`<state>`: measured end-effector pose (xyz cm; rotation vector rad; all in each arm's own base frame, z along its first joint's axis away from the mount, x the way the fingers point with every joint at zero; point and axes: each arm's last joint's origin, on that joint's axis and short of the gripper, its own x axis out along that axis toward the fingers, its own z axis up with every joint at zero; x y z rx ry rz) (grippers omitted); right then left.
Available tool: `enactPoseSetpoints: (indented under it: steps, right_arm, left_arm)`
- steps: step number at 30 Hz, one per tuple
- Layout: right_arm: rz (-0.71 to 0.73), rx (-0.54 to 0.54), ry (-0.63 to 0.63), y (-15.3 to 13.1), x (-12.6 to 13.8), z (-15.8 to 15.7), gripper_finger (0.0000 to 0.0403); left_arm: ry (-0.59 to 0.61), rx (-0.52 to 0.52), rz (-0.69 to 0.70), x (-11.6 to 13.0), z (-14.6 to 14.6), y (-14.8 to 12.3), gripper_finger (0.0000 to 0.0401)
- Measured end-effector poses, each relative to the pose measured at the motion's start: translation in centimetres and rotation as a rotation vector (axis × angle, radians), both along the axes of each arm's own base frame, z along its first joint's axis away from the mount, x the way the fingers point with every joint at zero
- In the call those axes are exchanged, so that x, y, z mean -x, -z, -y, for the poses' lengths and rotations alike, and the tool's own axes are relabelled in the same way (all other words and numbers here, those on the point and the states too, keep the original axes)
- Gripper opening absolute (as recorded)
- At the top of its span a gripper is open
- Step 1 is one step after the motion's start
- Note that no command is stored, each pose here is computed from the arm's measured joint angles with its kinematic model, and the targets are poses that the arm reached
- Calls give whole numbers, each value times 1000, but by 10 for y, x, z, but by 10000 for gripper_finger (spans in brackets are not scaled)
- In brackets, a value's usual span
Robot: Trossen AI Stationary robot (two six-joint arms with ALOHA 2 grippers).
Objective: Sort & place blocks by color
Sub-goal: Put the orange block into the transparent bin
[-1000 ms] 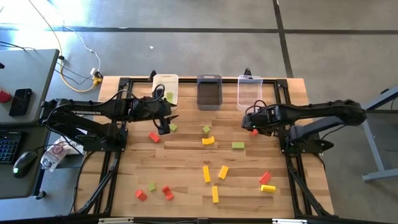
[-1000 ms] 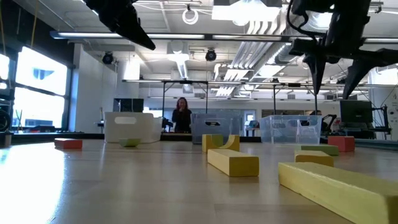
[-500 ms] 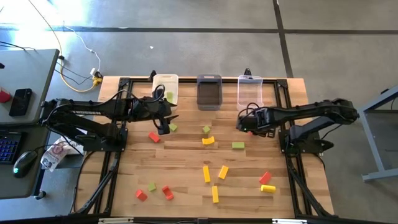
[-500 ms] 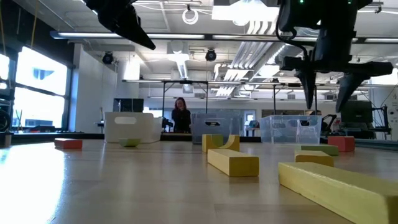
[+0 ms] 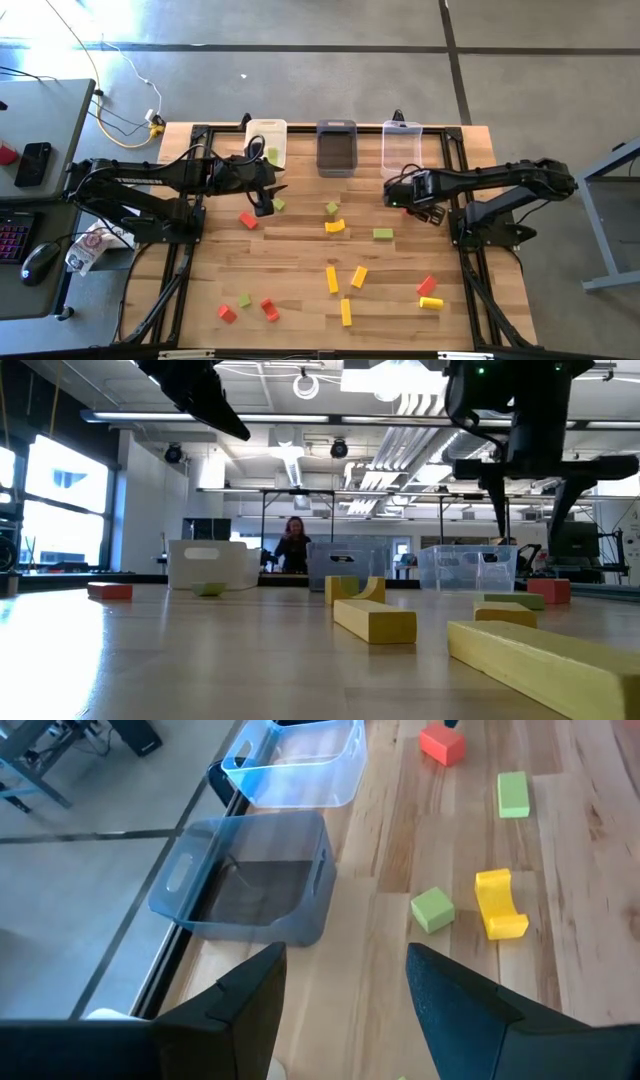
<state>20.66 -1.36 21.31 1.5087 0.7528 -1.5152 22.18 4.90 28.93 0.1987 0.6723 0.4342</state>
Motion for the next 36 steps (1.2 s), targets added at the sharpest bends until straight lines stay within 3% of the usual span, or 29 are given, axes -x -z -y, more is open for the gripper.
enactPoseSetpoints:
  steps: [7,16,36]
  right_arm:
    - [-126,-18,119,4,9,0,232]
    - [-138,-3,179,6,10,15,232]
    - [-293,-91,99,47,-11,32,232]
  left_arm:
    - [-1,0,-2,0,0,0,195]
    - [-17,-6,-7,1,-5,0,195]
    - [-16,-19,-20,2,-7,1,195]
